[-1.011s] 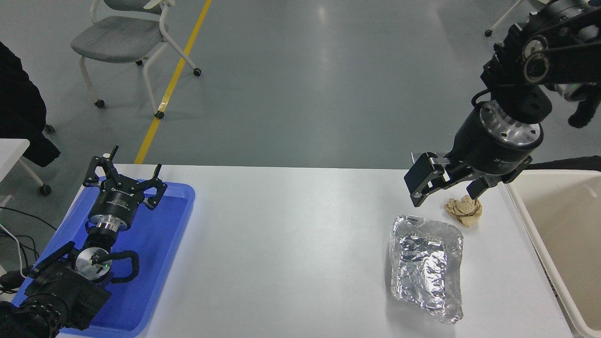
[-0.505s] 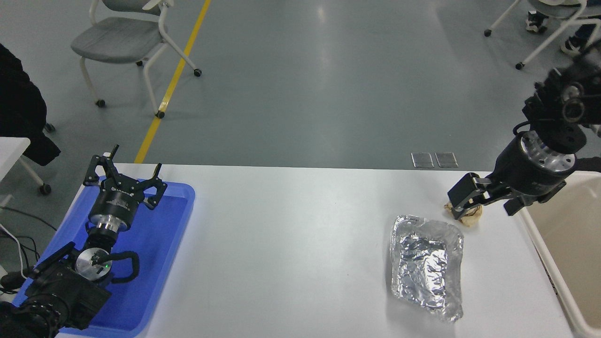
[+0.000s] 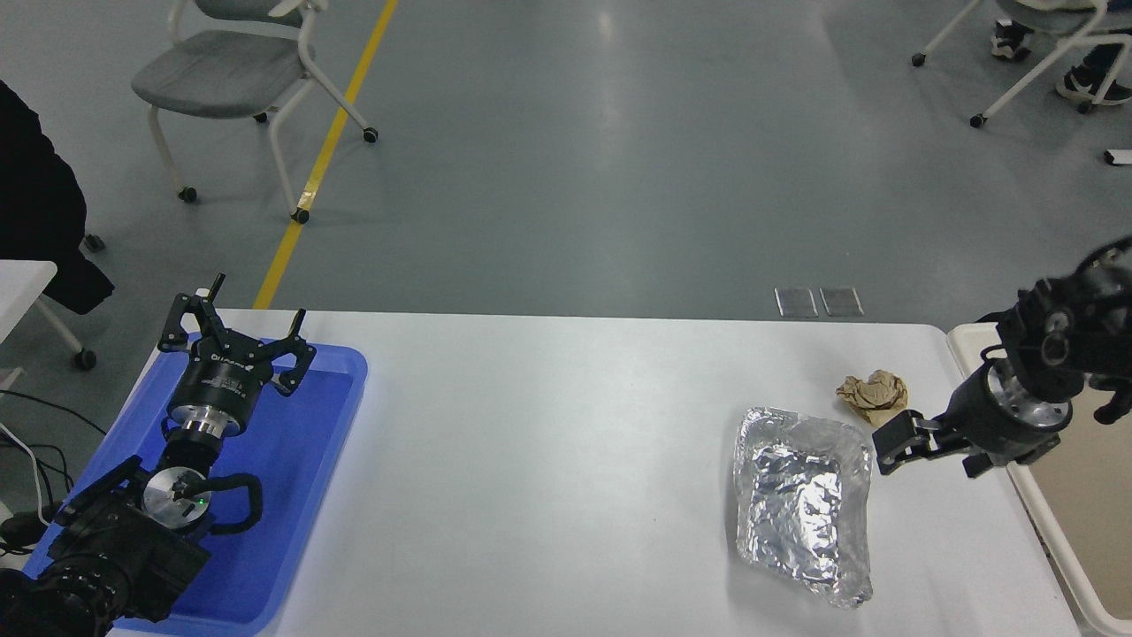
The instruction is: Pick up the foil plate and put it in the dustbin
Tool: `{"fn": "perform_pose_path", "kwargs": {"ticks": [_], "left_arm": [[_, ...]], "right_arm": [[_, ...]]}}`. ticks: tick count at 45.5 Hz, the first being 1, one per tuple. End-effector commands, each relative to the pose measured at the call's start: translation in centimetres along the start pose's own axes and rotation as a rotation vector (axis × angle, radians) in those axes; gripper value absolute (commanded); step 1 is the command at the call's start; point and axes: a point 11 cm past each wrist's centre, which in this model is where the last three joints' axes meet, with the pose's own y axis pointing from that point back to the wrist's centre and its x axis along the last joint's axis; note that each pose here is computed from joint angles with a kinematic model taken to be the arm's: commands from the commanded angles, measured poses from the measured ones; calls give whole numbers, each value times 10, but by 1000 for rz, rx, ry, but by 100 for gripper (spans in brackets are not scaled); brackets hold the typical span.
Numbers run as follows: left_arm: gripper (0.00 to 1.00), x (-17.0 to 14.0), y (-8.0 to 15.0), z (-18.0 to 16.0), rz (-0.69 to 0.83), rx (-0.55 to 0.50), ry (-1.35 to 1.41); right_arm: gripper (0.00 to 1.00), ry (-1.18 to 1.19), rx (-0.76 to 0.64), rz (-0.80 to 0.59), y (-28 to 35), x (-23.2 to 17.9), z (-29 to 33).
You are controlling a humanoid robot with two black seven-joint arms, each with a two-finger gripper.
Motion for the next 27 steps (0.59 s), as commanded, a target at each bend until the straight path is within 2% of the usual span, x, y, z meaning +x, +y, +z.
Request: {"fn": "perform_pose_path", "kwargs": {"ticks": [1, 7, 17, 20, 22, 23, 27], "left_arm": [[100, 0, 0, 0, 1, 0, 0], [100, 0, 0, 0, 1, 0, 0], [100, 0, 0, 0, 1, 0, 0], [100, 0, 0, 0, 1, 0, 0], [100, -1, 0, 0, -2, 0, 1], [100, 0, 0, -1, 0, 1, 1], [100, 0, 0, -1, 0, 1, 1]], "right_arm": [[100, -39, 5, 34, -47, -8, -2], [100, -43, 48, 51, -68, -12, -24], [100, -68, 46, 63, -88, -21, -23], [95, -72, 44, 78, -89, -20, -22], [88, -76, 40, 85, -91, -21, -21], [81, -80, 36, 90, -92, -21, -19], [38, -76, 33, 92, -96, -21, -20]]}}
